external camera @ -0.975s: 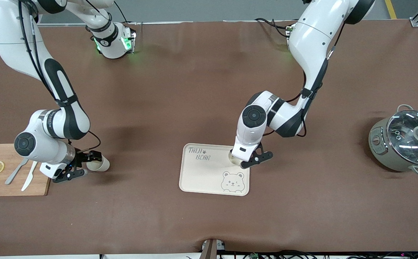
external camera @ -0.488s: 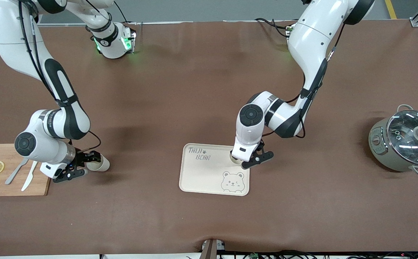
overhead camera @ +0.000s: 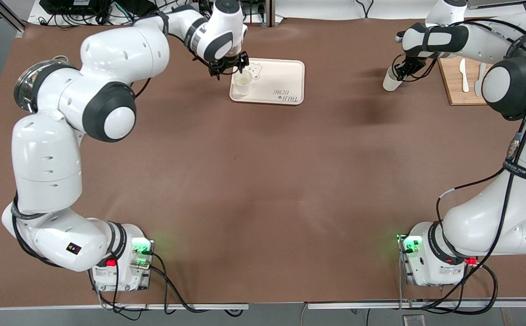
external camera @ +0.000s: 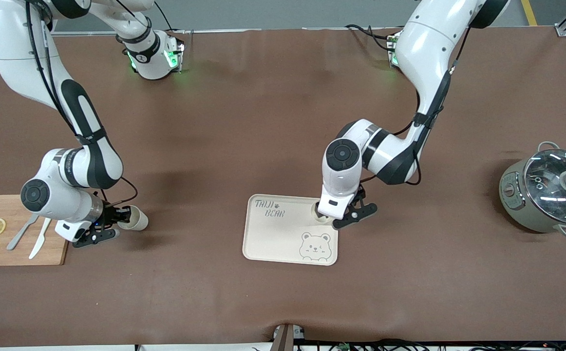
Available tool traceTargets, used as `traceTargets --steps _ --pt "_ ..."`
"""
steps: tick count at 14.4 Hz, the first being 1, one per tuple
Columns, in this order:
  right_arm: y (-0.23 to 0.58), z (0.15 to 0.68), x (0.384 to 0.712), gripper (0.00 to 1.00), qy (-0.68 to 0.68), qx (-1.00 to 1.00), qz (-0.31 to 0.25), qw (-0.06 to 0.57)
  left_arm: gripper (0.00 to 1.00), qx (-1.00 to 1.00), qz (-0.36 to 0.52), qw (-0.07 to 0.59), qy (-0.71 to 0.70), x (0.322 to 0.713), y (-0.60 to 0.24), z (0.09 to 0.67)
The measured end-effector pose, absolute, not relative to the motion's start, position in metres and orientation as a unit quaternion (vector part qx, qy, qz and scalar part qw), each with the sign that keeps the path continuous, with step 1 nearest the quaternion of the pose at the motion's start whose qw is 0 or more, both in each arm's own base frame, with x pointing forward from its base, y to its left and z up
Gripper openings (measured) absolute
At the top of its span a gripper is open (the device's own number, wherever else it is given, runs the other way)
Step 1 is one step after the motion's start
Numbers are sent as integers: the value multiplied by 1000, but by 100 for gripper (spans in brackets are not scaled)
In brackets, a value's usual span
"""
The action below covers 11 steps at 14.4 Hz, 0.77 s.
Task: Place white IKEA cup upright on tray with both arms
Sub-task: 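Lower the cup onto the tray and open the left gripper, then lift the second cup with the right gripper while the left gripper withdraws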
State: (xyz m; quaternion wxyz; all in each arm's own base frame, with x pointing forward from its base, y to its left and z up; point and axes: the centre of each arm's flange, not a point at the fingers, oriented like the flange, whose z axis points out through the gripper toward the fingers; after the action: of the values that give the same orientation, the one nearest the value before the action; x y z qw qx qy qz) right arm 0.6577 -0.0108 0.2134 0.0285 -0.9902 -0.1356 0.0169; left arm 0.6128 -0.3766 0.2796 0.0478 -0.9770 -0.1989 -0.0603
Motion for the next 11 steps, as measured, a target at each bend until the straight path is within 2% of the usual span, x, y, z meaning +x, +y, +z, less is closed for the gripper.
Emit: traceTargets --steps 1,5,8,11 --pt "-10 214 658 4 -136 -990 16 28 100 -976 -62 48 -201 614 -374 289" --pt "-10 232 668 4 -135 -990 10 28 100 -979 -67 52 -187 625 -350 319" --pt "4 282 686 4 -110 -993 31 35 100 -981 -68 59 -170 646 -301 351" --pt "58 335 693 4 -50 -997 50 40 100 -984 -67 63 -152 666 -241 379"
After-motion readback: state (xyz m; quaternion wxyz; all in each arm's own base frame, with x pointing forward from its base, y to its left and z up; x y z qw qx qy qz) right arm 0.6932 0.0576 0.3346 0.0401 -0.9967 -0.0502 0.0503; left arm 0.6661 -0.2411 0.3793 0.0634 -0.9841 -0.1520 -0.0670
